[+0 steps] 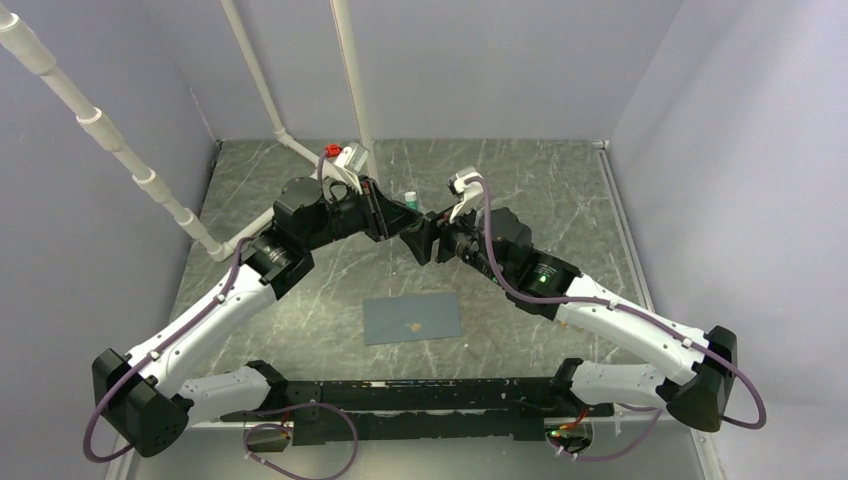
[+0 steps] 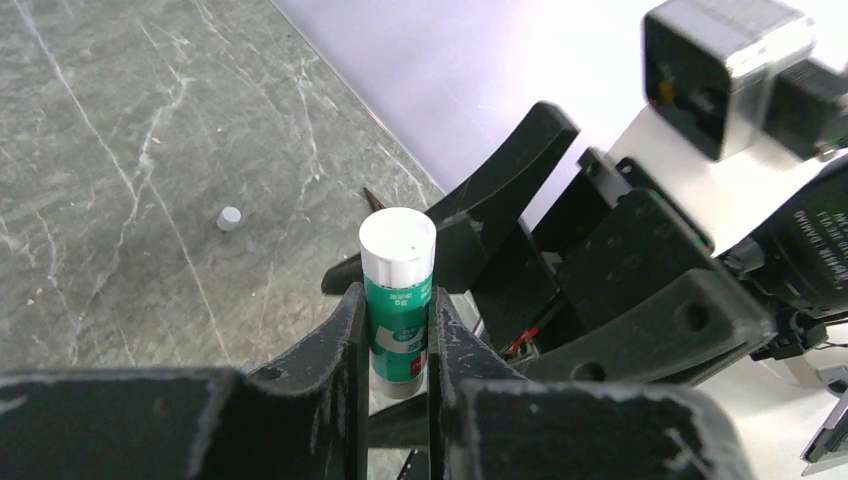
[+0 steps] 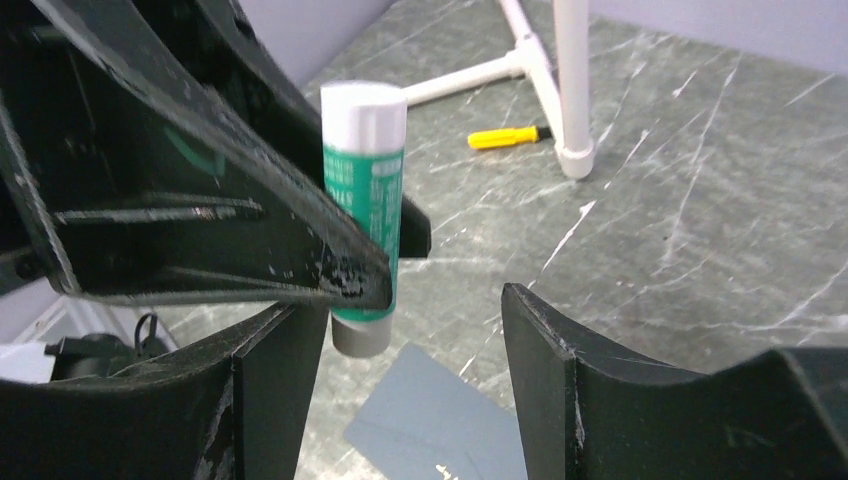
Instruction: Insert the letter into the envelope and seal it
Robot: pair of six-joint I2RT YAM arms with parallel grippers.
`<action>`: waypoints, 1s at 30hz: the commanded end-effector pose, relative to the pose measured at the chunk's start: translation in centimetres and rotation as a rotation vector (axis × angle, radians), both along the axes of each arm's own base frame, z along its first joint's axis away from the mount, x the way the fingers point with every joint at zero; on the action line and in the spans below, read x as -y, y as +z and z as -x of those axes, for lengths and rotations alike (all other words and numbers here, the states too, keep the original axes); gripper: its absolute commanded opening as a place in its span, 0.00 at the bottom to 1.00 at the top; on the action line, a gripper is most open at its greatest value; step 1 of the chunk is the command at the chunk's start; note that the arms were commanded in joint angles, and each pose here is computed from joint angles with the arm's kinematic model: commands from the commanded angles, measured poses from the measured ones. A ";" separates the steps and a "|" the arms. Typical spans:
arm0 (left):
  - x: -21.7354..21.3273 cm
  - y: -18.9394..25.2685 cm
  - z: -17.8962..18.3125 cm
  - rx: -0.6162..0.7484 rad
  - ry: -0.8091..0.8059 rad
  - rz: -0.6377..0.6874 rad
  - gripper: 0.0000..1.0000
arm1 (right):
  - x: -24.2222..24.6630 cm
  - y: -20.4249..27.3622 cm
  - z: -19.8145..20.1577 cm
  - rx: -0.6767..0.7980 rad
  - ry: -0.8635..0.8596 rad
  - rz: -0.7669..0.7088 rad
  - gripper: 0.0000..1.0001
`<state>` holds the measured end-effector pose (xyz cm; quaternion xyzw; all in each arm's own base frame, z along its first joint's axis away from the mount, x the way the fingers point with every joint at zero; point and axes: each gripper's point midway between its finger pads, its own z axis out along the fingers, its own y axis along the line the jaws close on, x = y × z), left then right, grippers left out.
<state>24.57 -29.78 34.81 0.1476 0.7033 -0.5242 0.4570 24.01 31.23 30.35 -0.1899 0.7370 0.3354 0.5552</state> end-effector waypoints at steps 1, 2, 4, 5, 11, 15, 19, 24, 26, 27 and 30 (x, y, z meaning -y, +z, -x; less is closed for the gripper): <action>-0.3 1.6 0.2 0.008 0.013 0.043 0.02 | -0.1 5.3 -1.1 0.138 -0.037 -0.071 0.67; -0.3 1.6 0.3 0.007 0.008 0.048 0.02 | -0.3 5.4 -1.1 0.143 -0.024 -0.070 0.66; -0.3 1.8 0.6 0.008 -0.004 0.054 0.02 | -0.7 5.5 -1.0 0.148 -0.009 -0.067 0.58; -0.3 1.9 0.7 0.008 -0.006 0.056 0.02 | -0.8 5.6 -1.0 0.150 -0.001 -0.067 0.52; -0.4 1.4 1.1 -0.006 -0.019 0.037 0.07 | -0.6 6.4 -0.5 0.206 0.023 -0.092 0.11; -0.8 0.4 1.2 -0.020 -0.006 0.011 0.31 | -0.3 5.8 0.6 0.280 0.085 -0.044 0.00; -1.3 0.0 1.3 -0.062 0.023 -0.011 0.69 | -0.7 4.0 2.4 0.345 0.248 0.120 0.00; -1.6 0.0 2.5 -0.141 -0.087 -0.059 0.85 | -0.4 1.7 5.3 0.374 0.453 0.272 0.00; -1.6 -0.6 3.6 -0.200 -0.175 -0.071 0.83 | -0.2 1.2 5.7 0.378 0.489 0.309 0.00; -1.5 -0.5 4.3 -0.212 -0.230 -0.066 0.81 | 0.0 1.1 5.6 0.379 0.488 0.326 0.00; -1.4 -0.7 6.3 -0.212 -0.357 -0.072 0.71 | 0.1 0.7 5.6 0.383 0.500 0.357 0.00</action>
